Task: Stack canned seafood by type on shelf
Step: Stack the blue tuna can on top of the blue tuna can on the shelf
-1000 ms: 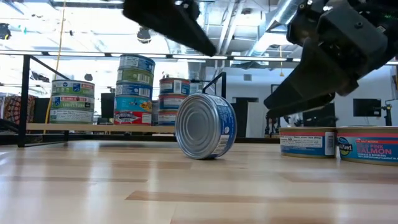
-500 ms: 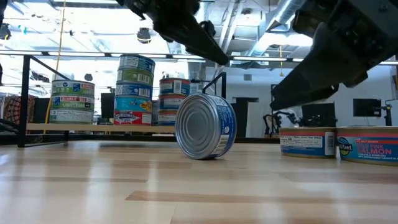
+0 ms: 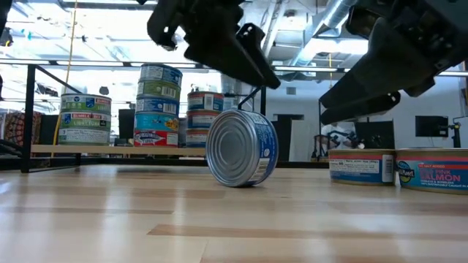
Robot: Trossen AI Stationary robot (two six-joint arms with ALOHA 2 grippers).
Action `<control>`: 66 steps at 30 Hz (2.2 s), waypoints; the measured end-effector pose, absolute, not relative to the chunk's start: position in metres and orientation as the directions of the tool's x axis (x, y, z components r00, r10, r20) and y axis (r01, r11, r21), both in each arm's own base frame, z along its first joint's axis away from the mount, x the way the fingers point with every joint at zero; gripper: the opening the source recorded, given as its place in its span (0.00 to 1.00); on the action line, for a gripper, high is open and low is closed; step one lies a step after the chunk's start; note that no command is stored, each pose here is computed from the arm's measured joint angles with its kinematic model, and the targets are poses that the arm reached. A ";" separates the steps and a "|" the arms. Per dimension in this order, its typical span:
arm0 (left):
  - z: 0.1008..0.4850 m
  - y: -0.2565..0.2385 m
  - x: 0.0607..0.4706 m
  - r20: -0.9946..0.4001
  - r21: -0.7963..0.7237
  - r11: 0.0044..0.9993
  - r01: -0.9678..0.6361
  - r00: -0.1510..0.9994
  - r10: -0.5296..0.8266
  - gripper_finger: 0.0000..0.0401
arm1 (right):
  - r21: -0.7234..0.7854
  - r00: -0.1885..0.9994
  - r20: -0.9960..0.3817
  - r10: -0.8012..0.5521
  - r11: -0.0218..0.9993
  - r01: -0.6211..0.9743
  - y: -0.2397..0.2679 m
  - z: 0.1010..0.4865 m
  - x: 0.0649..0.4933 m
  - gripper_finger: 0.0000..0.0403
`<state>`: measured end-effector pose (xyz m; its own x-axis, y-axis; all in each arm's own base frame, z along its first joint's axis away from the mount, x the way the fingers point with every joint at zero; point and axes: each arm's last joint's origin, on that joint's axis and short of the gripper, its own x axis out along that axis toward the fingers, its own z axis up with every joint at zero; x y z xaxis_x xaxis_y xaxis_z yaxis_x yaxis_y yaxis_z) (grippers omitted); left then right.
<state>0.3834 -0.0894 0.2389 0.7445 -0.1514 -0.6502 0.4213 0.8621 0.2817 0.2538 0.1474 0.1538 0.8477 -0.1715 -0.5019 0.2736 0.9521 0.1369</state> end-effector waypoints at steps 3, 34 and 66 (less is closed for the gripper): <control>0.234 -0.091 0.385 -0.654 0.320 0.866 0.385 0.751 -0.092 0.57 | 0.135 0.848 -0.502 -0.172 0.952 0.273 0.147 0.154 0.254 0.76; 0.192 -0.090 0.374 -0.843 0.395 0.759 0.517 0.533 0.075 0.65 | 0.131 0.847 -0.503 -0.171 0.954 0.270 0.148 0.154 0.253 0.76; 0.266 -0.137 0.282 -0.892 0.398 0.890 0.223 0.320 0.319 0.34 | 0.138 0.847 -0.503 -0.171 0.952 0.274 0.148 0.154 0.253 0.76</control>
<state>0.2824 -0.1370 0.2659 0.3202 0.3190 -0.8920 0.2228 0.8898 0.3982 0.2534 0.1478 0.1537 0.8471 -0.1712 -0.5030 0.2743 0.9517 0.1381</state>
